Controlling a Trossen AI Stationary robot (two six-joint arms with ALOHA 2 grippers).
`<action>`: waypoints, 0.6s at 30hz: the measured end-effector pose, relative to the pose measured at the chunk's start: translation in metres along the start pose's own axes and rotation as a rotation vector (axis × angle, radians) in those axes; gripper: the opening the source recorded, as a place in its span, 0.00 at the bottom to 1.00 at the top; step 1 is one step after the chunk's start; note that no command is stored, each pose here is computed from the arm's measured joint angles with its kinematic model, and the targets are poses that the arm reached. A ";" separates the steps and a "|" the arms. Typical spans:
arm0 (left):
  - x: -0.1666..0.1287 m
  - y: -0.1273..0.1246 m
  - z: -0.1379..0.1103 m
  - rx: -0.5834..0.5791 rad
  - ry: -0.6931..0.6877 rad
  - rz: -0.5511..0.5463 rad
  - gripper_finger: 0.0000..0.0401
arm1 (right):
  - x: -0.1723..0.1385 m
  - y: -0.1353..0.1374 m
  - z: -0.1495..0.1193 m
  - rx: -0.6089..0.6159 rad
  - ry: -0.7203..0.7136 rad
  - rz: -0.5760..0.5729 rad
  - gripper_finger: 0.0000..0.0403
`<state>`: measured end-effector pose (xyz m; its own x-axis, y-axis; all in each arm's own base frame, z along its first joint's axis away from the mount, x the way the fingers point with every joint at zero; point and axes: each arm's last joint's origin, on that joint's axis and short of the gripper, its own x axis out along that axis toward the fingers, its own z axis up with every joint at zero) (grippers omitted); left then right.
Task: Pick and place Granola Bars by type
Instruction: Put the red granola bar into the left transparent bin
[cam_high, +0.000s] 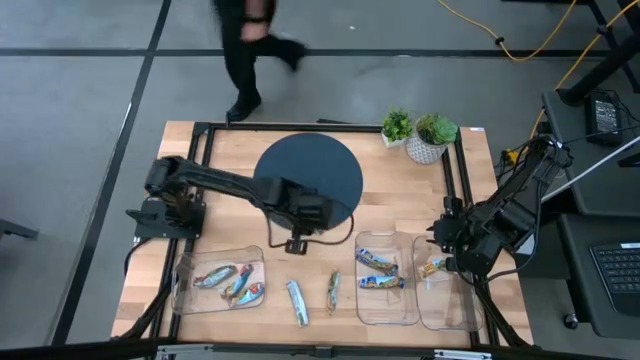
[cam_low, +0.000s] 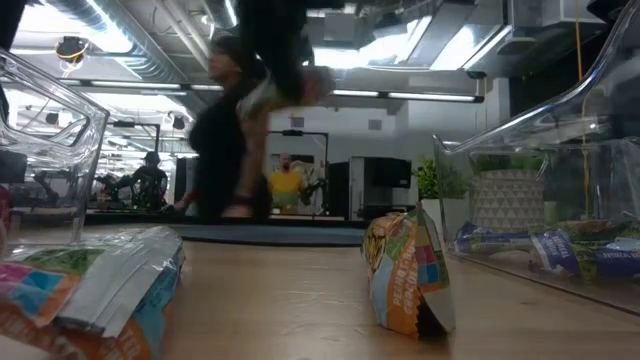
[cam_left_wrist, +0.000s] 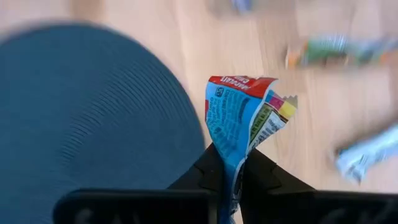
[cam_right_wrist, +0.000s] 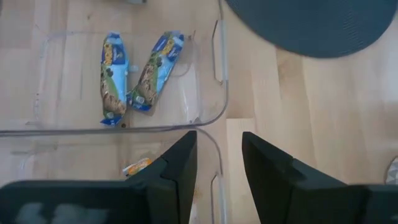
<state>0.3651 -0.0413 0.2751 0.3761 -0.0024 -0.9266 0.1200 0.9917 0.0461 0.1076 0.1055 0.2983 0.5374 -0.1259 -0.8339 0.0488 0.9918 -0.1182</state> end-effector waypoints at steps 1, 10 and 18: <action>-0.009 0.002 0.001 -0.011 -0.042 0.012 0.03 | 0.000 0.000 0.000 0.003 -0.010 -0.009 0.32; -0.067 0.009 -0.002 -0.079 -0.260 0.058 0.04 | 0.000 -0.001 0.001 0.022 -0.040 -0.037 0.32; -0.113 -0.020 -0.030 -0.143 -0.264 -0.019 0.03 | 0.002 -0.005 0.004 0.040 -0.071 -0.086 0.32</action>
<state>0.2925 -0.0565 0.3681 0.6029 -0.0362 -0.7970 0.0057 0.9991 -0.0410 0.1118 0.1006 0.2999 0.5882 -0.2095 -0.7811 0.1297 0.9778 -0.1646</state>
